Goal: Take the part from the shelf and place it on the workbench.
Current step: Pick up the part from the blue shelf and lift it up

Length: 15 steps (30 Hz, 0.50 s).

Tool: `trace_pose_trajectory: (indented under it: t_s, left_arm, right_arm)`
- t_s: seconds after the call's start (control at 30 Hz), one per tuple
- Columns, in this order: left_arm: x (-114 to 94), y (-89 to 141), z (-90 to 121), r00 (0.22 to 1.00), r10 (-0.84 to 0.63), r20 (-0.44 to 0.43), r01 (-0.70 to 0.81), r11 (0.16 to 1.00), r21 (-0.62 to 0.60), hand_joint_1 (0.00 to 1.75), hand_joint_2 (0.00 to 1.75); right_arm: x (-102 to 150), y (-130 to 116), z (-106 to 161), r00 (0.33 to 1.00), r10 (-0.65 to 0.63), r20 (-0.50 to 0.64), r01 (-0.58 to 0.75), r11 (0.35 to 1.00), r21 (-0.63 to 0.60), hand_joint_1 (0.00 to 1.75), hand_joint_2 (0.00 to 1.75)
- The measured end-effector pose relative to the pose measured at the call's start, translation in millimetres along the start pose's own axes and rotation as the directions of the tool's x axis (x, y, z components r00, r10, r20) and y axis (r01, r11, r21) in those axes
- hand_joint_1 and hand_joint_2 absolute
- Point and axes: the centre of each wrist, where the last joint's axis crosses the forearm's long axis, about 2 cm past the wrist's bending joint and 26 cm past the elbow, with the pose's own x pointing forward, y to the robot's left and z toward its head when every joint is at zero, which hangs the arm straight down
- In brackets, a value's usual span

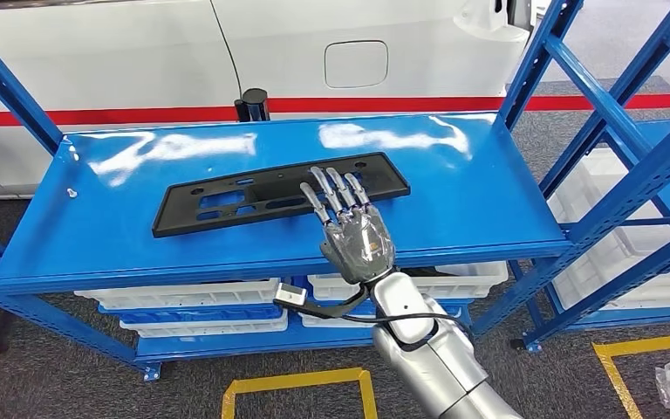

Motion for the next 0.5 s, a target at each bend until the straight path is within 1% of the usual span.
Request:
trace_pose_trajectory:
  t_s: [0.2, 0.5]
  left_arm:
    - [-0.2, -1.1, 0.6, 1.000, 0.000, -0.003, 0.000, 1.000, 0.000, 0.00, 0.00]
    - [0.0, -1.4, 0.5, 1.000, -0.009, 0.009, 0.009, 1.000, -0.012, 0.00, 0.00]
  right_arm:
    - [-13.6, 11.5, -6.9, 0.998, 0.013, -0.064, -0.010, 0.999, 0.049, 0.00, 1.75]
    - [-29.2, 21.9, -3.3, 0.990, 0.027, -0.135, -0.014, 0.995, 0.096, 0.00, 1.75]
